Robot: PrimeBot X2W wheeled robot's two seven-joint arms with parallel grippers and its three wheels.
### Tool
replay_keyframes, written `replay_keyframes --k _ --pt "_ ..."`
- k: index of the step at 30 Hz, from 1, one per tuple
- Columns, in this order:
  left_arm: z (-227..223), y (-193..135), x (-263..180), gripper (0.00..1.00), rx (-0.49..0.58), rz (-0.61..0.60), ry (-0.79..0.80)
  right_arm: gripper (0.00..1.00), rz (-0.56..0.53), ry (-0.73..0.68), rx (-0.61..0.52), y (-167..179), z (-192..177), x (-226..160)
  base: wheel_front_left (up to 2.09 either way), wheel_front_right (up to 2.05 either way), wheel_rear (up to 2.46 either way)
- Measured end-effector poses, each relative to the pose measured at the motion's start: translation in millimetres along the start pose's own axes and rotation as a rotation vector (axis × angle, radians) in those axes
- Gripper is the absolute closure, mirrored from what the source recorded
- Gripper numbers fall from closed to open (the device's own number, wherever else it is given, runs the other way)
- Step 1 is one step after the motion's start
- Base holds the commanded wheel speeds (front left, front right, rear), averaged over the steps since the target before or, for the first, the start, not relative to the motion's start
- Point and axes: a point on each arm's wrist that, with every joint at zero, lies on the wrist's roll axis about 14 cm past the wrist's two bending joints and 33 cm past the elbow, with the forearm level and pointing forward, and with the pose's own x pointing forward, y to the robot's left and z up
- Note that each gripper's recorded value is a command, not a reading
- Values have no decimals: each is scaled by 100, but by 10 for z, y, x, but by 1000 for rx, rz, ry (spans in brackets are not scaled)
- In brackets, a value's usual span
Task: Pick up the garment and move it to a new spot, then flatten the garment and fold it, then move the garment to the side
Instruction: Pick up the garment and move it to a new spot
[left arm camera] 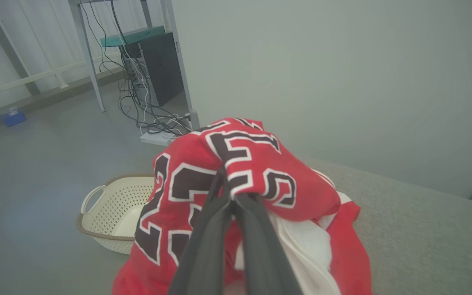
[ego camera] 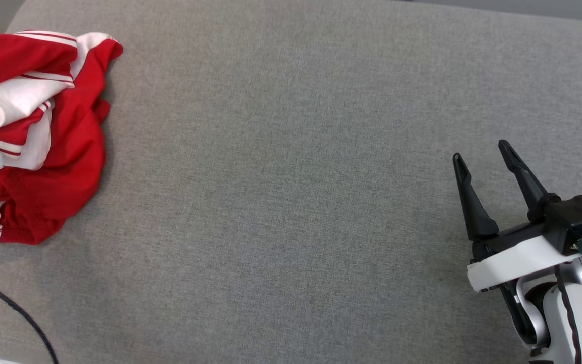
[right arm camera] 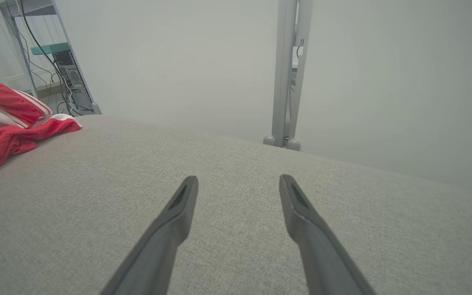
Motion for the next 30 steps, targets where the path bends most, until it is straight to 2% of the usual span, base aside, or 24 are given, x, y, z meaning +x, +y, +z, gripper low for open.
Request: replay_keyframes --k 6,15,26,29,30 --pt "262 -349 -173 100 -61 -89 -121 0 -28 -48 1 -5 194 -87 0 0 0" --pt "291 -1279 -779 100 -100 -318 -201 0 -133 -99 -11 -262 387 -346 0 0 0" --pt "180 -2386 -1463 100 -132 -638 -120 0 -268 -125 -14 -636 454 -695 0 0 0" --pt "96 -2817 -1705 100 -140 -770 -75 0 -316 -122 -12 -763 429 -835 0 0 0" --pt "34 -3109 -1905 100 -141 -866 -45 0 -357 -119 -12 -870 415 -949 0 0 0"
